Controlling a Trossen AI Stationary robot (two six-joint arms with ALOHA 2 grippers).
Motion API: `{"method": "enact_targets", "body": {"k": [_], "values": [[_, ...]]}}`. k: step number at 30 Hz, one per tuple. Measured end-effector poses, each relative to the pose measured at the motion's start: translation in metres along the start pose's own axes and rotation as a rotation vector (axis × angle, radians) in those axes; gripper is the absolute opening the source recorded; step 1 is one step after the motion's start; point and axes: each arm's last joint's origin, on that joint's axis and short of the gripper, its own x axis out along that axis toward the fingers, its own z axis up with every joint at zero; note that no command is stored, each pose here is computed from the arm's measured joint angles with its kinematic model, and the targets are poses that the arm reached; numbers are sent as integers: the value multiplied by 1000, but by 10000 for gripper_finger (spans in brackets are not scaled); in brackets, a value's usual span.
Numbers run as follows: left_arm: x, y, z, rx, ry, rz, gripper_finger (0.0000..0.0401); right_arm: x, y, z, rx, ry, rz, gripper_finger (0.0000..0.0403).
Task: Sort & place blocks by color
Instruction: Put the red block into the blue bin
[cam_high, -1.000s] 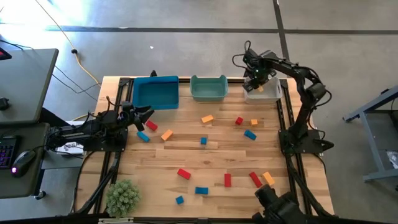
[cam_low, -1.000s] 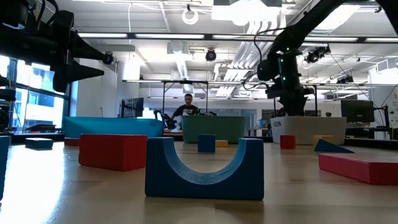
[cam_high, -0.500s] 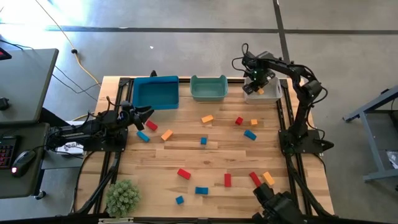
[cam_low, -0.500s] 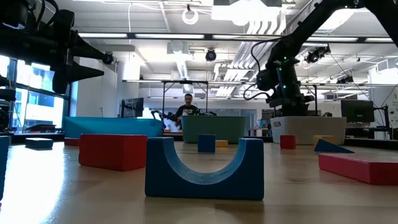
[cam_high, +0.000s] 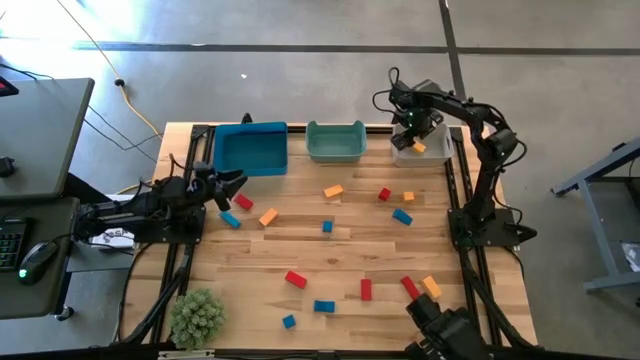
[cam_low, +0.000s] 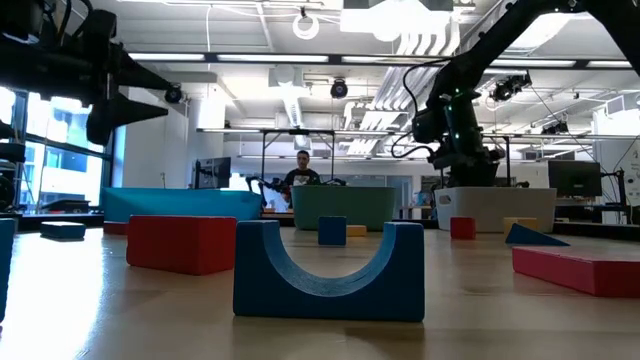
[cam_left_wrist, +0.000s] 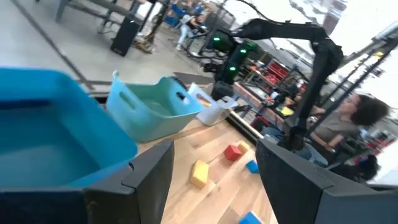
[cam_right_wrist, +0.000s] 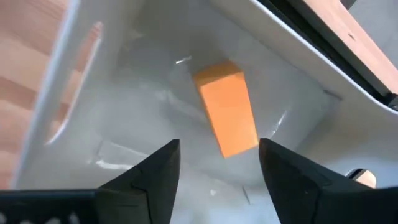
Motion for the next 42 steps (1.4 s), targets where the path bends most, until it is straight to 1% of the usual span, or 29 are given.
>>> {"method": "enact_targets", "body": {"k": [3,6,12,16,21,25,28,31,36,40,42], "values": [[-2,-7,11,44,-5,-20,216,-13,-2,2,40,-6,4,207],[-4,-13,23,114,8,-12,216,-28,-3,4,43,-17,6,207],[1,-27,41,267,93,29,216,-61,0,8,35,-73,7,208],[6,-35,50,397,212,75,216,-85,8,10,33,-146,12,209],[14,-44,57,528,411,120,216,-115,20,11,5,-236,21,209],[24,-51,58,618,551,109,216,-134,31,10,-12,-306,31,209],[32,-55,56,677,628,72,216,-145,39,8,-22,-343,39,209],[42,-57,52,691,682,71,216,-151,47,6,-32,-365,46,209],[57,-56,45,610,757,122,216,-154,62,4,-76,-375,50,209],[67,-51,40,468,794,209,216,-155,70,2,-125,-383,48,209],[71,-47,38,362,802,268,216,-155,73,1,-142,-384,47,209]]}}
